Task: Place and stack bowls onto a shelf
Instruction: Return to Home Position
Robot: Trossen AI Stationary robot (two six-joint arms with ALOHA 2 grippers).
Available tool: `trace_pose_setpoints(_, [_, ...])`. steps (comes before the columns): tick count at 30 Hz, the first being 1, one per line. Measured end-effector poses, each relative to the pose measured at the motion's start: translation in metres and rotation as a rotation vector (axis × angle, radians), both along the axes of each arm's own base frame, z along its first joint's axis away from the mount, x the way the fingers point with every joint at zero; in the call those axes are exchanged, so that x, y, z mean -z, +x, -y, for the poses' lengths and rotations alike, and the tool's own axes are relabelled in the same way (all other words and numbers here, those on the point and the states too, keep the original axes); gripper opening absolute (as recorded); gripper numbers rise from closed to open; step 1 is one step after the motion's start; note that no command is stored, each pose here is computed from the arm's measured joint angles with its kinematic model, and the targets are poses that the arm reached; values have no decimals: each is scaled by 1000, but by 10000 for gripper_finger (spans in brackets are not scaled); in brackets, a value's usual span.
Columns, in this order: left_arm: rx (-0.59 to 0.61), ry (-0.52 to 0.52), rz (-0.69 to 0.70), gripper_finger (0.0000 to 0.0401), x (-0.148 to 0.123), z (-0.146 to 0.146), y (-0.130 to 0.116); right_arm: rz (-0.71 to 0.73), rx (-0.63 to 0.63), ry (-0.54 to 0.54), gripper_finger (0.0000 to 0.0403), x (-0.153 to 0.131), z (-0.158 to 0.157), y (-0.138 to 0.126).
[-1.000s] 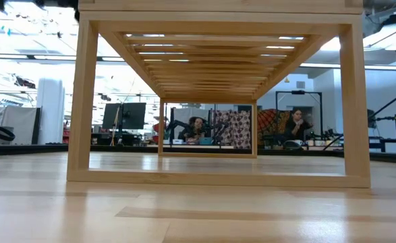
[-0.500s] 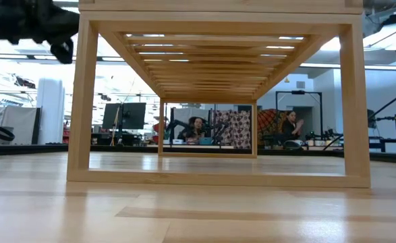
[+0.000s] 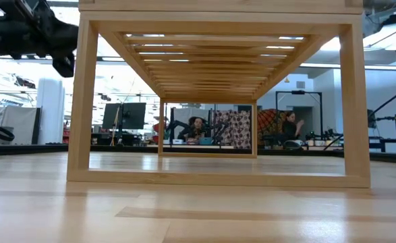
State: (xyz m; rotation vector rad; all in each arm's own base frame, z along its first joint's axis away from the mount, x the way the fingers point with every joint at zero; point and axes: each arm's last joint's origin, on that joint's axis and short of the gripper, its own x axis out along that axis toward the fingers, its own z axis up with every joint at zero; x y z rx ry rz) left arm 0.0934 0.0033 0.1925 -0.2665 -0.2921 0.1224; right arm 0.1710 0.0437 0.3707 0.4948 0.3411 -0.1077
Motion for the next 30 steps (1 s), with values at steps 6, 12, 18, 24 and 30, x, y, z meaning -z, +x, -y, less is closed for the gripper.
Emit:
trace_pose_setpoints(6, [-14,-18,-86,0,8,0,2,58,-32,29,19,36,-9,-13])
trace_pose_setpoints(12, [-9,-15,-221,0,21,0,4,145,-25,-15,19,64,6,-21])
trace_pose_setpoints(18, [-6,-2,-227,0,21,0,4,206,-47,-97,19,78,34,-38])
trace_pose_setpoints(24, [-6,-3,-227,0,21,0,4,352,-81,-59,19,111,34,-56])
trace_pose_setpoints(30, [-6,-3,-226,0,21,0,4,384,-89,-49,19,149,31,-64])
